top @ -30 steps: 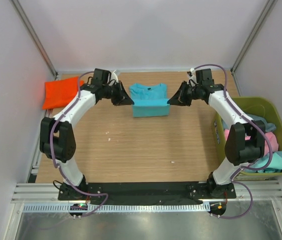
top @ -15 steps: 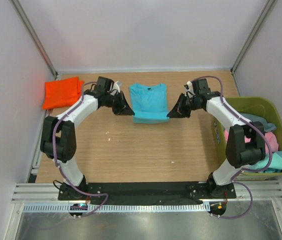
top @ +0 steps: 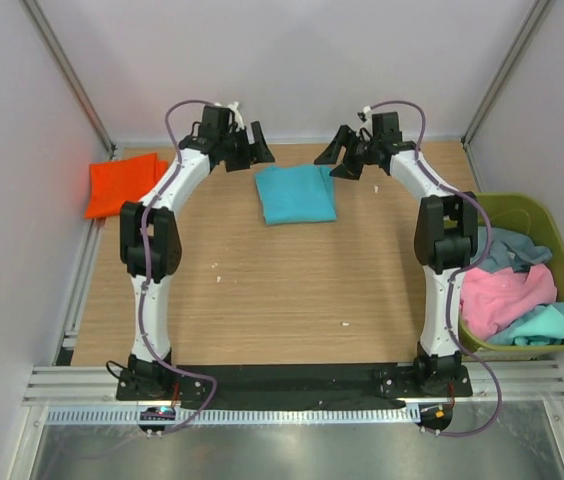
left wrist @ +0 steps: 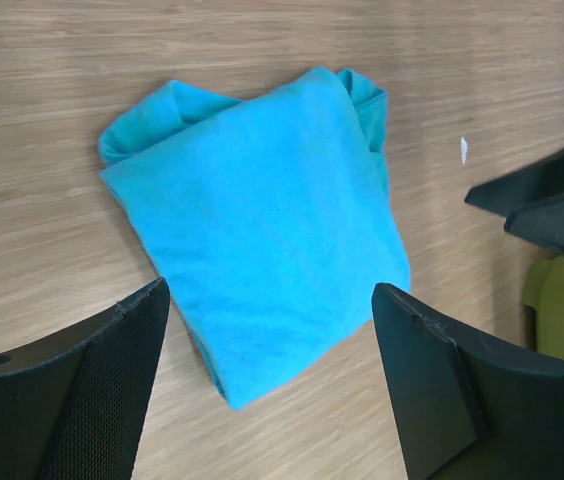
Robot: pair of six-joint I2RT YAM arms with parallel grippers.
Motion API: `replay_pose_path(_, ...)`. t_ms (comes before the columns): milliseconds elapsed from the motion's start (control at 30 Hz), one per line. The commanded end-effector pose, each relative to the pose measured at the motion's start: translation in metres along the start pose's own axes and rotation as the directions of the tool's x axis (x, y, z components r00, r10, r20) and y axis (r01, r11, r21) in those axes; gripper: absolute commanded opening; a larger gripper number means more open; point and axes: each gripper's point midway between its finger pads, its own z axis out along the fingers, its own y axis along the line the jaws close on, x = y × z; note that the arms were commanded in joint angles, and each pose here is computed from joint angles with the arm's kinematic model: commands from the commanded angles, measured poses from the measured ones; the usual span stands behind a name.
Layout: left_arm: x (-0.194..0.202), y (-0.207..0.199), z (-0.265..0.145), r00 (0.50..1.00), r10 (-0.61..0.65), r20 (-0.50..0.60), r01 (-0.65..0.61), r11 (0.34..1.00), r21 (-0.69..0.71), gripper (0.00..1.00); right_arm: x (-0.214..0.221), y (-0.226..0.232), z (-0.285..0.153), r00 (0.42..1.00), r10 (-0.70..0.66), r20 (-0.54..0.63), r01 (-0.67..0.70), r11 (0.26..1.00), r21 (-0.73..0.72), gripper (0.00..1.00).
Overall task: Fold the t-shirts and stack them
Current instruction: Fold the tshirt, then neatly place the folded tshirt to the corner
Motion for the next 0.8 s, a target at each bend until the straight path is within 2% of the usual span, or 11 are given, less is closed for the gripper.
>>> replay_pose_path(0,0.003,0.012,-0.015,0.999,0.033,0.009,-0.032,0.997,-0.068,0.83,0.004,0.03,-0.024,0.998,-0.053,0.018,0.054,0.996,-0.07,0.74)
replay_pose_path(167,0.048,0.028,0.002,0.988,-0.072,-0.136,0.073,0.997,0.002,0.8,0.035,0.001,-0.012,0.998,-0.006,-0.061,0.004,0.999,-0.039,0.72)
replay_pose_path(300,0.071,0.041,0.021,0.97,-0.133,-0.206,0.142,0.989,0.03,0.77,0.042,-0.011,0.007,0.995,0.036,-0.097,-0.039,0.999,-0.037,0.69)
replay_pose_path(467,0.082,0.056,0.046,0.957,-0.187,-0.221,0.196,0.981,0.016,0.75,0.044,-0.031,0.029,0.992,0.06,-0.113,-0.063,0.998,-0.02,0.68)
replay_pose_path(700,0.09,0.059,0.076,0.938,-0.244,-0.245,0.27,0.96,0.076,0.72,0.056,-0.054,0.045,0.986,0.095,-0.14,-0.094,0.995,0.018,0.68)
replay_pose_path(767,0.091,0.054,0.081,0.937,-0.242,-0.254,0.278,0.953,0.118,0.68,0.06,-0.059,0.046,0.984,0.105,-0.145,-0.103,0.994,0.026,0.68)
